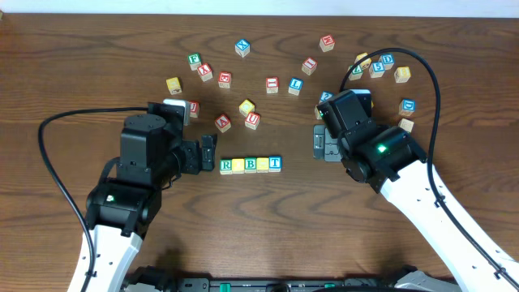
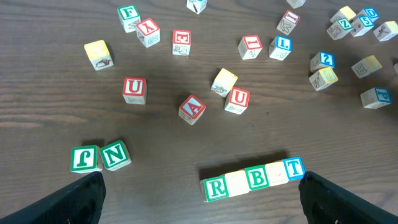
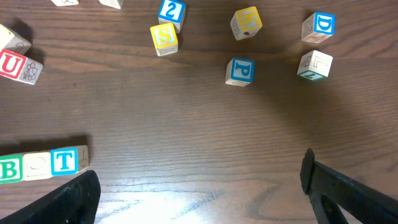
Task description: Spell out ROBOT
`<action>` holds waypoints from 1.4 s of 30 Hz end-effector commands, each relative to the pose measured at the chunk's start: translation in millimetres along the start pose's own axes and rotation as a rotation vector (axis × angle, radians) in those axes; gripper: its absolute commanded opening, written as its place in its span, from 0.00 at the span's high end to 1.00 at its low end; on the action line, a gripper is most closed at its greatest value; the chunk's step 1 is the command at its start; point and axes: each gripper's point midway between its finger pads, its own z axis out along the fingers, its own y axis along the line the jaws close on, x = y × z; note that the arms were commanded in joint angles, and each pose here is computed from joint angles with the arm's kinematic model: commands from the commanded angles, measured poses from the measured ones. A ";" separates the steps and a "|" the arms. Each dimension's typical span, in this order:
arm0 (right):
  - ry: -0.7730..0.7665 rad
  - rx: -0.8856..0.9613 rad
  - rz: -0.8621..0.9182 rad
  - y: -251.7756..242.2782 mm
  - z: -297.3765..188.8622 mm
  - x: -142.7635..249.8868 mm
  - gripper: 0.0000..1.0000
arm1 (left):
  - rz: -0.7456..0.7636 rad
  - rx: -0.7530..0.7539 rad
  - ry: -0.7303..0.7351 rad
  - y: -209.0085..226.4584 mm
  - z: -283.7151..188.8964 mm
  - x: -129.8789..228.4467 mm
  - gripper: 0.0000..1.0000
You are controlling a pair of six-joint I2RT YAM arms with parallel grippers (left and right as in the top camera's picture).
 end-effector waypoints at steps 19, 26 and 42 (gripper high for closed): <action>-0.027 0.012 0.001 -5.3 -5.6 -6.1 0.01 | -0.011 0.027 0.013 -5.3 3.4 -3.3 0.02; -0.027 0.012 0.001 -5.3 -5.6 -6.1 0.01 | -0.008 -0.021 -0.139 -0.9 -71.3 1.6 0.02; -0.027 0.012 0.001 -5.3 -5.6 -6.1 0.01 | -0.095 -0.014 -0.583 18.4 -100.2 40.1 0.02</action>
